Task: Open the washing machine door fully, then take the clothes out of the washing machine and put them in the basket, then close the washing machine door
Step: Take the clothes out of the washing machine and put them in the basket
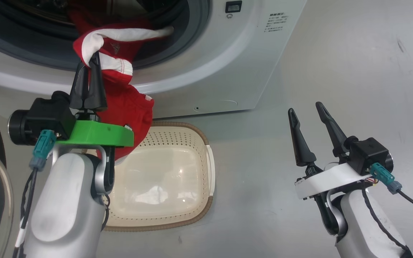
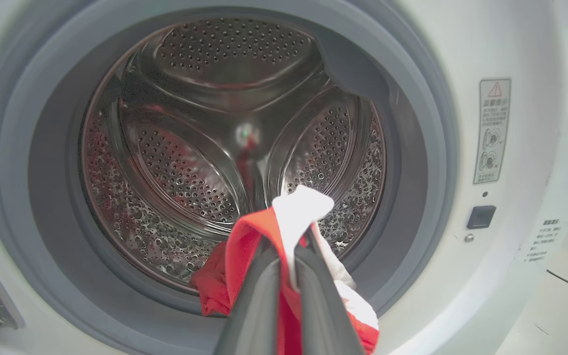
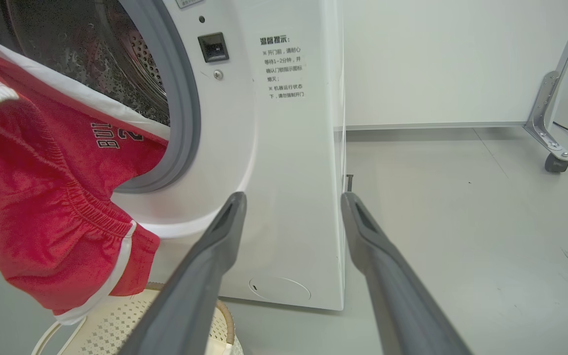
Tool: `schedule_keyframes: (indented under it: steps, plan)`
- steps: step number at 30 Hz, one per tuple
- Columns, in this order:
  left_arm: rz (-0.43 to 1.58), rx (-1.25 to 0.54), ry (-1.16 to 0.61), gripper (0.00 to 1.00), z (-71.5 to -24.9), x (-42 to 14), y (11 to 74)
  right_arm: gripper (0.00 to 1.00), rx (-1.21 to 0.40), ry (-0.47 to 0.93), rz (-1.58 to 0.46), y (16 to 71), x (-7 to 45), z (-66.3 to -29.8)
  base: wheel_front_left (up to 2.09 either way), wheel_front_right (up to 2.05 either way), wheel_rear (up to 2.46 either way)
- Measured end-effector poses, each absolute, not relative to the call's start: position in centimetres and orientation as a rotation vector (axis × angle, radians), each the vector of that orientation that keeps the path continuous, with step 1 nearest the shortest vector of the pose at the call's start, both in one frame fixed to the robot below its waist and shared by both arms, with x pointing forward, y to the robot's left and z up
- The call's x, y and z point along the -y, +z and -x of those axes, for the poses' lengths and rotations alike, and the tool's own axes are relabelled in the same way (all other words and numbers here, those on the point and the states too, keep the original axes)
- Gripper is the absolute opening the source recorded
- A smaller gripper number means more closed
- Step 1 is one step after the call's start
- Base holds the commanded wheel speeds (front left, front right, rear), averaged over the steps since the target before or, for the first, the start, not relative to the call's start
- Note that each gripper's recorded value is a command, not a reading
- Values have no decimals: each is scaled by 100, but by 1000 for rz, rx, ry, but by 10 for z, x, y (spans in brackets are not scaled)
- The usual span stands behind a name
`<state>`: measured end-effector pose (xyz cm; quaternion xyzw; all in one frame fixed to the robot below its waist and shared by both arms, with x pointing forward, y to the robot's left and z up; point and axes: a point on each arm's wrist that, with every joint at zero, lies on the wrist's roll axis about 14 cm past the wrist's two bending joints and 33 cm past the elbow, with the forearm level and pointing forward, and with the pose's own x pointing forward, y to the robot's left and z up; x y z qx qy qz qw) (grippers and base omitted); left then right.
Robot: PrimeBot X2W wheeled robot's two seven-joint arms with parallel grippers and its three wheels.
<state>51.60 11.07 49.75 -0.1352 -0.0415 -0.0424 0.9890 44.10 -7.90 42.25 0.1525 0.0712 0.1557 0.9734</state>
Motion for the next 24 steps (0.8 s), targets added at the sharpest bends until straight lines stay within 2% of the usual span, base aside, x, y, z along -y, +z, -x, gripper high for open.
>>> schedule_keyframes:
  steps: [12,24]
  plan:
    - [288,249,-104,0,-486,-114,557,100,-130,355,-308,433,65,-432,0,0,0]
    - [297,74,-60,0,-447,-121,500,100,-126,373,-304,435,60,-431,0,0,0]
